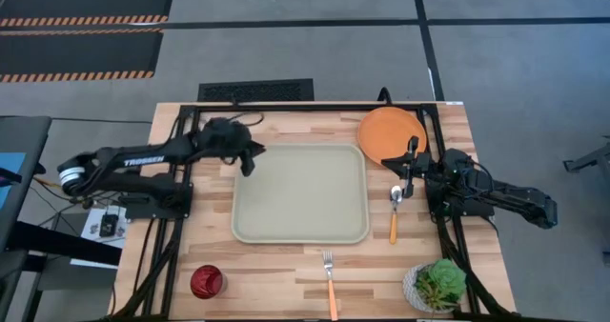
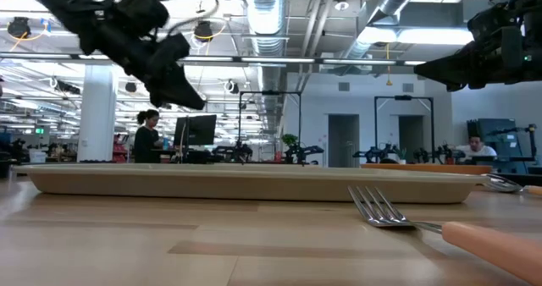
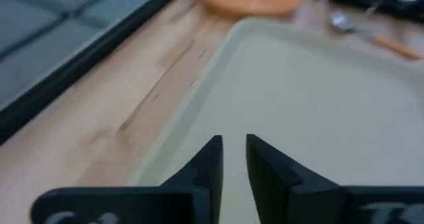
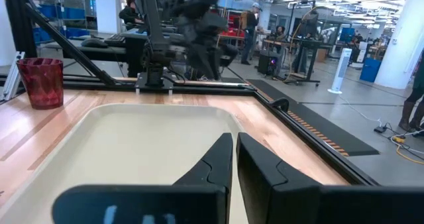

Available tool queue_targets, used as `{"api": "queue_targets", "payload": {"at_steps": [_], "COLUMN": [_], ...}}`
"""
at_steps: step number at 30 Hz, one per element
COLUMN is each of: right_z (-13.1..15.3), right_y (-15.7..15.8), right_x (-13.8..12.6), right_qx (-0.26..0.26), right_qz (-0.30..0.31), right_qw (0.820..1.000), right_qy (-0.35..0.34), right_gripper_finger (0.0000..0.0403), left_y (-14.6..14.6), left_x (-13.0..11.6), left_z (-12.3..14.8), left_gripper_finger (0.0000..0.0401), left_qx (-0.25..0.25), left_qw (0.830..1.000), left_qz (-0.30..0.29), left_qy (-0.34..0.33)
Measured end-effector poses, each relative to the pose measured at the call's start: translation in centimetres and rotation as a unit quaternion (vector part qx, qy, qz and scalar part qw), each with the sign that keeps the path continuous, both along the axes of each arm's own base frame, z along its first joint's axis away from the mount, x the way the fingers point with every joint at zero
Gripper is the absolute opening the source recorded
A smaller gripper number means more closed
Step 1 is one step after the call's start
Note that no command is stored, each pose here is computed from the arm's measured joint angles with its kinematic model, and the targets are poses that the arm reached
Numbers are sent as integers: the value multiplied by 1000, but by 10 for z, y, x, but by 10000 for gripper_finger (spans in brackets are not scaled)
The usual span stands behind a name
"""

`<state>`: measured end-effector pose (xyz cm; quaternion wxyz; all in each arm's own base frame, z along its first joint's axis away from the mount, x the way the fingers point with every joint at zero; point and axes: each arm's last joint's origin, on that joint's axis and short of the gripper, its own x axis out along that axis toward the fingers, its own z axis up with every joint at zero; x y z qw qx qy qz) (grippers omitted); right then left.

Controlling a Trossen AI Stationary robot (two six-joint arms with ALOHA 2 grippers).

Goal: Pick and place plate/cup/fork/spoon on tray
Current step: Put the red cup on the gray serving tray

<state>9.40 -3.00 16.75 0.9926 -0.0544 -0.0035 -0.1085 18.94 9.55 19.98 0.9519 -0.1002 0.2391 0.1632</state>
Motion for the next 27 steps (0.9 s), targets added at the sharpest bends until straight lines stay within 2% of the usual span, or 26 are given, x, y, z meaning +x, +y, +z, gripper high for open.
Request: {"api": "queue_targets", "payload": {"at_steps": [5, 8, 11, 16, 20, 27], "right_z": [0, 0, 0, 0, 0, 0], "right_y": [0, 0, 0, 0, 0, 0], "right_x": [0, 0, 0, 0, 0, 0], "right_qx": [0, 0, 0, 0, 0, 0], "right_qz": [0, 0, 0, 0, 0, 0], "right_qw": [1000, 1000, 1000, 1000, 1000, 1000], "right_qy": [0, 0, 0, 0, 0, 0], "right_gripper_finger": [47, 47, 47, 47, 47, 47], "left_y": [-12, -16, -20, -23, -25, -31], "left_x": [-9, -14, -17, -16, -15, -13], "left_z": [-12, -23, -31, -29, -28, -30], "left_gripper_finger": [9, 3, 3, 1, 0, 0], "left_qx": [59, 65, 54, 23, -5, -9], "left_qw": [996, 992, 987, 980, 978, 978], "left_qz": [-38, -89, -139, -181, -187, -192], "left_qy": [-46, -58, -55, -79, -90, -76]}}
